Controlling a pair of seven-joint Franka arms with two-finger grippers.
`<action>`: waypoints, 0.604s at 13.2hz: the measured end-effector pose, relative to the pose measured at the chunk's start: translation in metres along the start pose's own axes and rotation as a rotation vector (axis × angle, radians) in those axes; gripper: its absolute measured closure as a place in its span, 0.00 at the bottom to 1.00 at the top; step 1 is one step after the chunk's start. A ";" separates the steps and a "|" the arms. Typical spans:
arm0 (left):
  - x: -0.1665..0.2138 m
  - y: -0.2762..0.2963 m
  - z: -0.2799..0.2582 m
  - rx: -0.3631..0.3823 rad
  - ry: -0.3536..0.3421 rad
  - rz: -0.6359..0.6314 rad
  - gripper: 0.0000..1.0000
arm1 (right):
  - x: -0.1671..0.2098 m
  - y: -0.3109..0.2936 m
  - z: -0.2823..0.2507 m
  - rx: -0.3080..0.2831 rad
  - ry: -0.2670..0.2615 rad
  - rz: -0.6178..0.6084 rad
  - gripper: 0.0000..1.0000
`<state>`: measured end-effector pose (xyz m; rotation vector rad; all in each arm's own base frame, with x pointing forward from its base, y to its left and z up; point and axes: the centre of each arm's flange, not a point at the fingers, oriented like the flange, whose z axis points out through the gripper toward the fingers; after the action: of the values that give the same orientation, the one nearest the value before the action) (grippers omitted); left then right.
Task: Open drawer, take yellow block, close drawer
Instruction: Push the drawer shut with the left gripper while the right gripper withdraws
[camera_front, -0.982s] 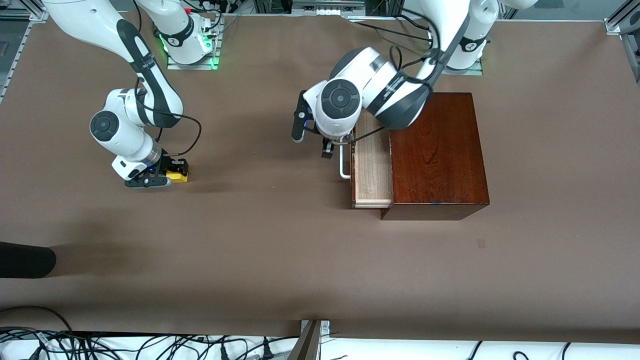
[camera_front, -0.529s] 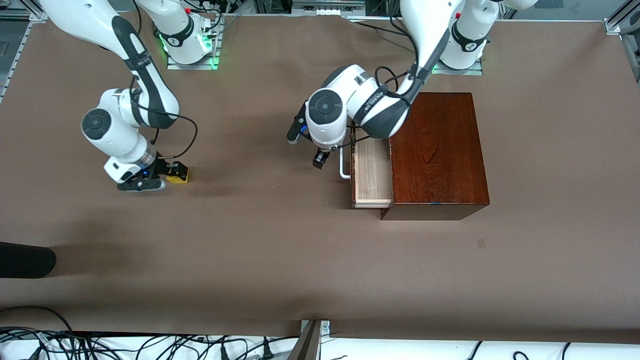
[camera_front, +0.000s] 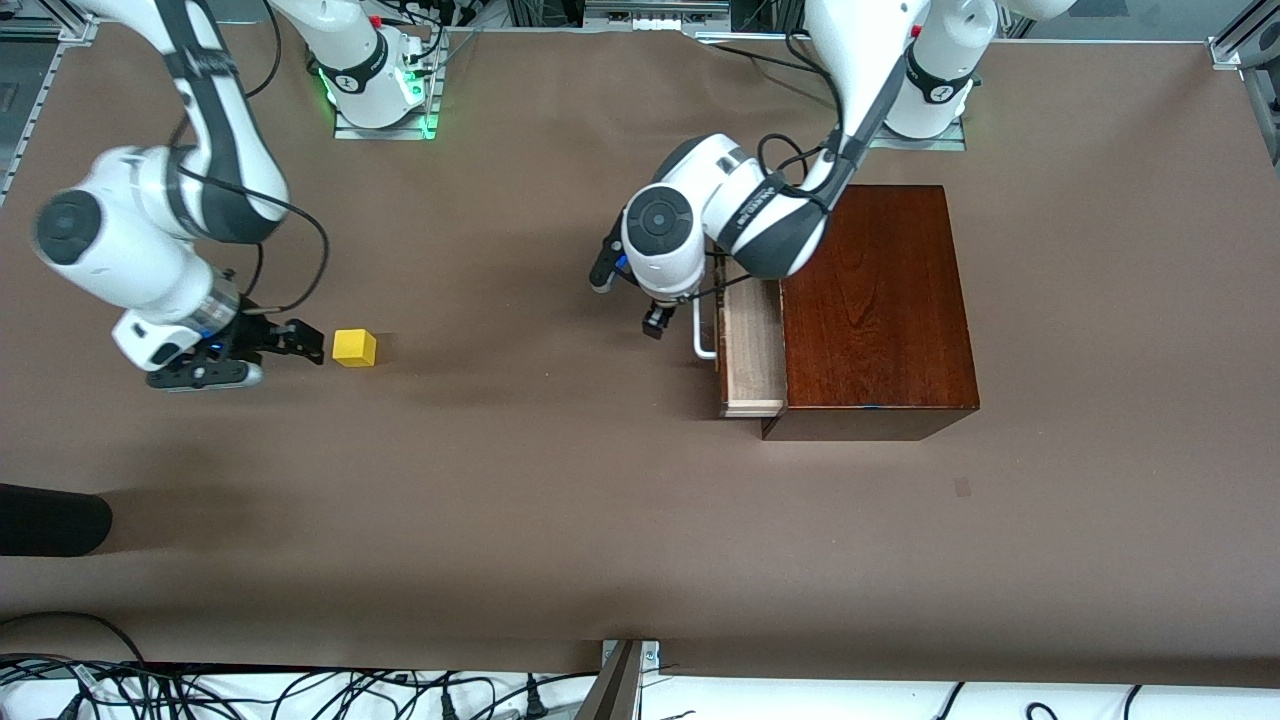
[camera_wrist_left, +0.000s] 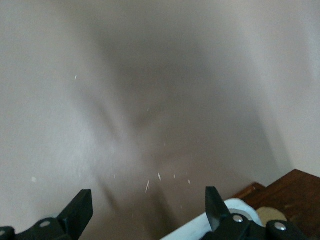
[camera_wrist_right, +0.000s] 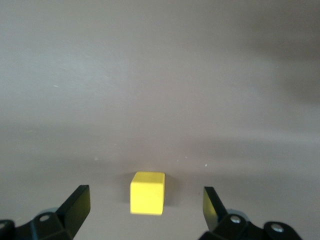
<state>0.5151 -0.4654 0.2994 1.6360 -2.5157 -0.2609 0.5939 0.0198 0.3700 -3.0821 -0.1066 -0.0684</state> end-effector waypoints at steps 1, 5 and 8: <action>-0.011 0.000 -0.004 -0.009 -0.015 -0.011 0.00 | 0.005 -0.002 -0.020 0.004 -0.010 -0.004 0.00; -0.024 0.003 -0.002 -0.014 -0.114 -0.114 0.00 | 0.007 -0.006 -0.079 0.016 -0.044 -0.013 0.00; -0.025 0.008 0.001 -0.044 -0.145 -0.186 0.00 | 0.000 -0.004 -0.123 0.024 -0.080 -0.011 0.00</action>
<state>0.5180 -0.4392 0.2997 1.8996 -2.4381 -0.4669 0.5881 0.0165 0.4924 -3.0608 -0.1266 0.0553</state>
